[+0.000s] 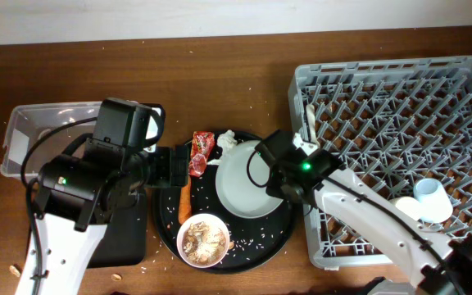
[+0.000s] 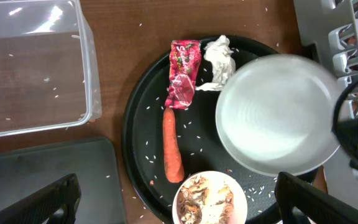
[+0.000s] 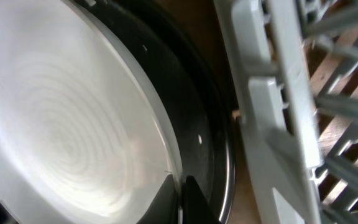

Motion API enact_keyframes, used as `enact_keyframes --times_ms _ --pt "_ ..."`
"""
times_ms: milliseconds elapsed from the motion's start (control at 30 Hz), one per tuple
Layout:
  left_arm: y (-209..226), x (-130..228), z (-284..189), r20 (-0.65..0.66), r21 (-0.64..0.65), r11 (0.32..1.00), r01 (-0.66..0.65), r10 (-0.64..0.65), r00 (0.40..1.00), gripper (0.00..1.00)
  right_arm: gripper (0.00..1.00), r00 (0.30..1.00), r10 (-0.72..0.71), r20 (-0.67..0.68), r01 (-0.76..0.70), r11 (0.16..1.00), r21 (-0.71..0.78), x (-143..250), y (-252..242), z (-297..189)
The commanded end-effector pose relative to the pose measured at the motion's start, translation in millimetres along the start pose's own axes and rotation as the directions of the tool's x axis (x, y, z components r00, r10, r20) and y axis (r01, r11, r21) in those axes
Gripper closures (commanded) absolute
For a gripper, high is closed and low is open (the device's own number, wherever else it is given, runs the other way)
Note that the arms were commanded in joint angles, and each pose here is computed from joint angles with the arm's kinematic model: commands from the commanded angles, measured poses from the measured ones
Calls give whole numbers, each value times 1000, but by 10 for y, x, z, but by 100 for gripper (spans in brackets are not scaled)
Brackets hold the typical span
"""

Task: Sort waste into correct bins and load items into the dishwasher rack
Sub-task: 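Grasp the white plate edge with the right gripper and lift it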

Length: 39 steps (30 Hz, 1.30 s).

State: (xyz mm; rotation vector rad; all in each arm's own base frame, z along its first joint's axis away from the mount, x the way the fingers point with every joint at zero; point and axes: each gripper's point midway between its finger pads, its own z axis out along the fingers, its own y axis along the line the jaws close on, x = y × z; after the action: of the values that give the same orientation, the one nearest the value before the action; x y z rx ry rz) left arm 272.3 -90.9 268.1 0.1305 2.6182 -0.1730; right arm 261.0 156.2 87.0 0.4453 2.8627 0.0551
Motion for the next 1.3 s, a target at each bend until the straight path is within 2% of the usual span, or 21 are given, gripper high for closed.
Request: enact_keyframes --times_ms 0,67,100,167,200,233,400,500,633,833,933,1100,1267 --pt "20 -44 -47 20 -8 1000 13 -13 1000 1 96 877 -149 456 48 973 225 -994 -333 -1343" --pt "20 -44 -47 20 -8 1000 13 -13 1000 1 96 761 -237 604 -53 905 422 -1311 -675 -1864" --pt "20 -44 -47 20 -8 1000 13 -13 1000 1 96 714 -292 637 -100 857 505 -1413 -811 -2031" --pt "20 -44 -47 20 -8 1000 13 -13 1000 1 96 655 -359 665 -210 759 616 -1545 -1069 -2280" --pt "20 -44 -47 20 -8 1000 13 -13 1000 1 96 647 -364 670 -256 724 640 -1591 -1186 -2341" --pt "20 -44 -47 20 -8 1000 13 -13 1000 1 96 657 -359 663 -273 707 653 -1620 -1266 -2337" --pt "20 -44 -47 20 -8 1000 13 -13 1000 1 96 797 -293 529 -253 633 732 -1753 -1750 -1979" --pt "20 -44 -47 20 -8 1000 13 -13 1000 1 96 861 -295 415 -164 610 775 -1850 -1870 -1716" --pt "20 -44 -47 20 -8 1000 13 -13 1000 1 96 900 -286 328 -79 634 770 -1867 -1796 -1357" --pt "20 -44 -47 20 -8 1000 13 -13 1000 1 96 929 -316 191 37 594 804 -1878 -1739 -933" --pt "20 -44 -47 20 -8 1000 13 -13 1000 1 96 921 -352 167 61 554 830 -1911 -1712 -917" --pt "20 -44 -47 20 -8 1000 13 -13 1000 1 96 898 -355 259 -27 543 839 -2037 -1718 -1197" --pt "20 -44 -47 20 -8 1000 13 -13 1000 1 96 854 -386 347 -151 456 877 -2141 -1801 -1646"
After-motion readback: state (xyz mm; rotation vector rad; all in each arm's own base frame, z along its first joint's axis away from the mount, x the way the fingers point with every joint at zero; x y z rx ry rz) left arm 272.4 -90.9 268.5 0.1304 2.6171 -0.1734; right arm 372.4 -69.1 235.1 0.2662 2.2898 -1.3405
